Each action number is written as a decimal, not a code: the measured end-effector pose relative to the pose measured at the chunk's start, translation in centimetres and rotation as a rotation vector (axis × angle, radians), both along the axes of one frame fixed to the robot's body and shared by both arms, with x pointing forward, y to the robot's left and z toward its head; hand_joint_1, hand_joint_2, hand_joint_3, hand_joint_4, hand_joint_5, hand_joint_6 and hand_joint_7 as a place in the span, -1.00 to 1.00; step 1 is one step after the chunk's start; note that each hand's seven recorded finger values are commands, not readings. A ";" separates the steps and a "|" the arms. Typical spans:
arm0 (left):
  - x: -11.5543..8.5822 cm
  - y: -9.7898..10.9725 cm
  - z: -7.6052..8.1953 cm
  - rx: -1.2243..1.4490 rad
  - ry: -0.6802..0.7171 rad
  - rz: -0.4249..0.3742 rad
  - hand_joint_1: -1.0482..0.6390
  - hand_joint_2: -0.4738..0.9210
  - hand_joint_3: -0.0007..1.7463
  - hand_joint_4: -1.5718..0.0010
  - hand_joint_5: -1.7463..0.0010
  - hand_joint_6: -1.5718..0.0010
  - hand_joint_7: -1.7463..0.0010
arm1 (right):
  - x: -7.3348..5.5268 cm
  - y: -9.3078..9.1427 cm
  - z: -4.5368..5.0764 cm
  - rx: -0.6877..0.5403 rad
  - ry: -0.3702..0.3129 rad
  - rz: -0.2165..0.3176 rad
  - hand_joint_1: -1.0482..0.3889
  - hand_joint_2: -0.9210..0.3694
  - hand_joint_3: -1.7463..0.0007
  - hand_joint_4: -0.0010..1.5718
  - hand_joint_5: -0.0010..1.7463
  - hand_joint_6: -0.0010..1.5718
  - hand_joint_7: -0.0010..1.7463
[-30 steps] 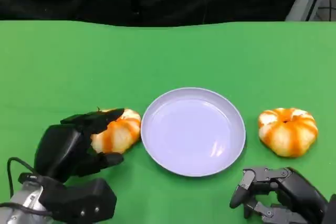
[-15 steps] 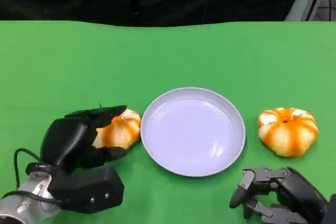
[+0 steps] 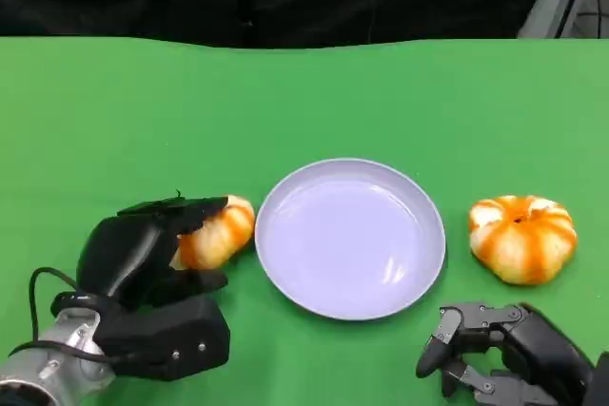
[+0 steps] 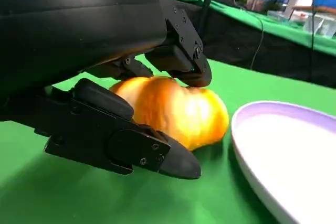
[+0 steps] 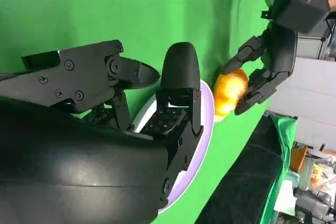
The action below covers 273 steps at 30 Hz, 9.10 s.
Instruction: Grasp the bread from the table and place it into the plate.
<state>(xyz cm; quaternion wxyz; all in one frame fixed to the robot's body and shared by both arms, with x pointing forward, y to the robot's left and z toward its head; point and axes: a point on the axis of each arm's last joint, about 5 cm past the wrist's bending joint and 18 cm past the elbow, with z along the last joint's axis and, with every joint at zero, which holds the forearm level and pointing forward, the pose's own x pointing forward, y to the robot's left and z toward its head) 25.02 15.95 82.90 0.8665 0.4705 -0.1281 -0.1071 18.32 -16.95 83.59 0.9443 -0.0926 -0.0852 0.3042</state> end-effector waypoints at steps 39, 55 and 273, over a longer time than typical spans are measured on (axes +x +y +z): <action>0.4 -0.1 0.1 0.033 0.085 -0.023 0.24 0.91 -1.00 0.21 0.98 0.14 0.99 | -0.1 0.0 -0.01 -0.005 -0.005 -0.001 0.44 -1.00 0.47 -0.09 0.75 0.03 0.20; 0.5 -0.5 0.2 -0.002 0.020 0.020 0.20 0.89 -0.98 0.38 -0.93 0.23 -0.57 | -0.1 0.0 -0.27 -0.007 0.011 -0.004 0.43 -1.00 0.48 -0.08 0.74 0.05 0.20; 3.4 -10.2 5.5 -0.163 0.138 -0.397 -0.79 1.00 -0.18 0.34 1.00 0.44 1.00 | -0.1 1.4 -0.23 -0.035 -0.013 0.035 0.41 -0.94 0.41 -0.08 0.80 0.02 0.27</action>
